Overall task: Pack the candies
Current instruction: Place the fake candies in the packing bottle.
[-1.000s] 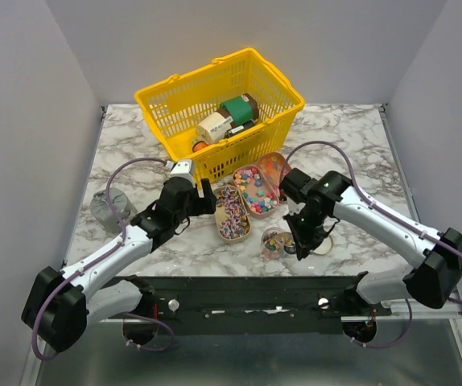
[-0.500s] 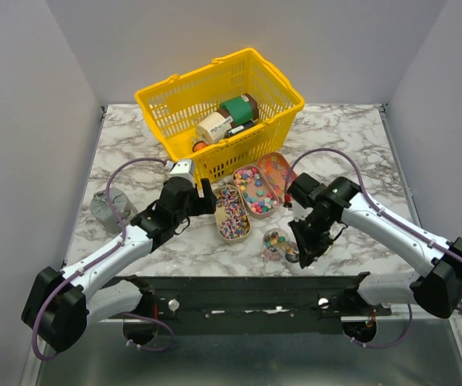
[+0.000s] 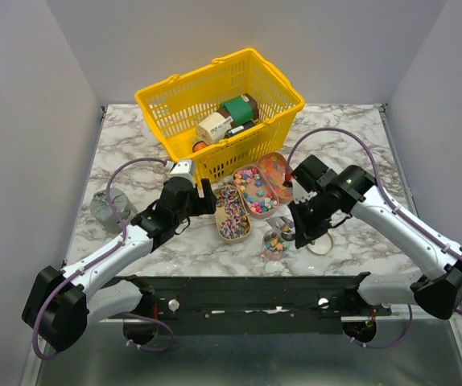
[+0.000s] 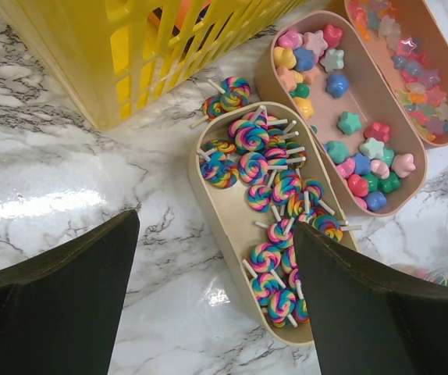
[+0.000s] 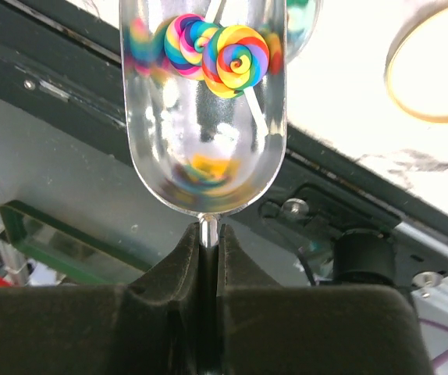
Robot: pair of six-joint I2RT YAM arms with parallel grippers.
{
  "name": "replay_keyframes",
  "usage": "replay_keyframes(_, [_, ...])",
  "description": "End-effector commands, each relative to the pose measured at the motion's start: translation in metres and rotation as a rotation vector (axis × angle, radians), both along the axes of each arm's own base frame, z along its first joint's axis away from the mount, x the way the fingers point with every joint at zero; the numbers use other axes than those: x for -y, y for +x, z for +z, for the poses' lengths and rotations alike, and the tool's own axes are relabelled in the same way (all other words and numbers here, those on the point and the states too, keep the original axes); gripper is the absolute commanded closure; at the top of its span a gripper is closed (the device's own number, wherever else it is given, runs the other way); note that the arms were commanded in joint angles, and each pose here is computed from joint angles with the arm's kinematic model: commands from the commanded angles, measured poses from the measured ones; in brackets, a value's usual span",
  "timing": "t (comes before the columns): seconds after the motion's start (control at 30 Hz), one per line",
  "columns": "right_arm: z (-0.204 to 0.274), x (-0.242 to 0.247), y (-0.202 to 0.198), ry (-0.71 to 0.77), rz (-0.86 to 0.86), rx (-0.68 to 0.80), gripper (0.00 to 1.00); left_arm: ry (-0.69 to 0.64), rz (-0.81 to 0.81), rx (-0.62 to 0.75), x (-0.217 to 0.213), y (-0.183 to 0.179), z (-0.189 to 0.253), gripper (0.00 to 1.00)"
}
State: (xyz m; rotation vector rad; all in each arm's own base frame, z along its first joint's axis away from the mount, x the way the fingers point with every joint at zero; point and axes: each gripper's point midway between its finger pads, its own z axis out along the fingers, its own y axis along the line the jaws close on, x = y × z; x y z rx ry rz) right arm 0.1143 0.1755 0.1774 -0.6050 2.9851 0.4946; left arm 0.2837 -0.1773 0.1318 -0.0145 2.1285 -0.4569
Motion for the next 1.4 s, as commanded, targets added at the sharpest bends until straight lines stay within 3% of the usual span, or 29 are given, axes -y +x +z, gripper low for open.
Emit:
replay_keyframes(0.0, [0.022, 0.033, -0.007, -0.103, 0.039, 0.042, 0.99, -0.036, -0.006, 0.006, 0.005, 0.002, 0.007, 0.08])
replay_keyframes(0.3, [0.025, -0.011, 0.052, 0.012, 0.119, 0.412, 0.99, -0.097, -0.044, 0.035, 0.015, 0.002, 0.03, 0.04])
replay_keyframes(0.4, [0.026, -0.022, 0.073, -0.02, 0.158, 0.555, 0.99, -0.12, -0.053, 0.044, 0.019, 0.002, 0.04, 0.01])
replay_keyframes(0.67, [0.028, -0.062, 0.094, 0.068, 0.281, 0.69, 0.99, -0.202, -0.134, 0.048, 0.043, 0.005, 0.062, 0.01])
replay_keyframes(0.93, [0.018, -0.081, 0.093, 0.118, 0.352, 0.685, 0.99, -0.305, -0.2, 0.047, 0.063, 0.001, 0.067, 0.01])
replay_keyframes(1.13, [0.013, -0.076, 0.09, 0.106, 0.269, 0.654, 0.99, -0.32, -0.187, 0.034, 0.061, -0.004, 0.07, 0.02])
replay_keyframes(1.37, [0.003, -0.054, 0.044, 0.041, 0.1, 0.362, 0.99, -0.242, -0.155, 0.051, 0.049, 0.001, 0.076, 0.02])
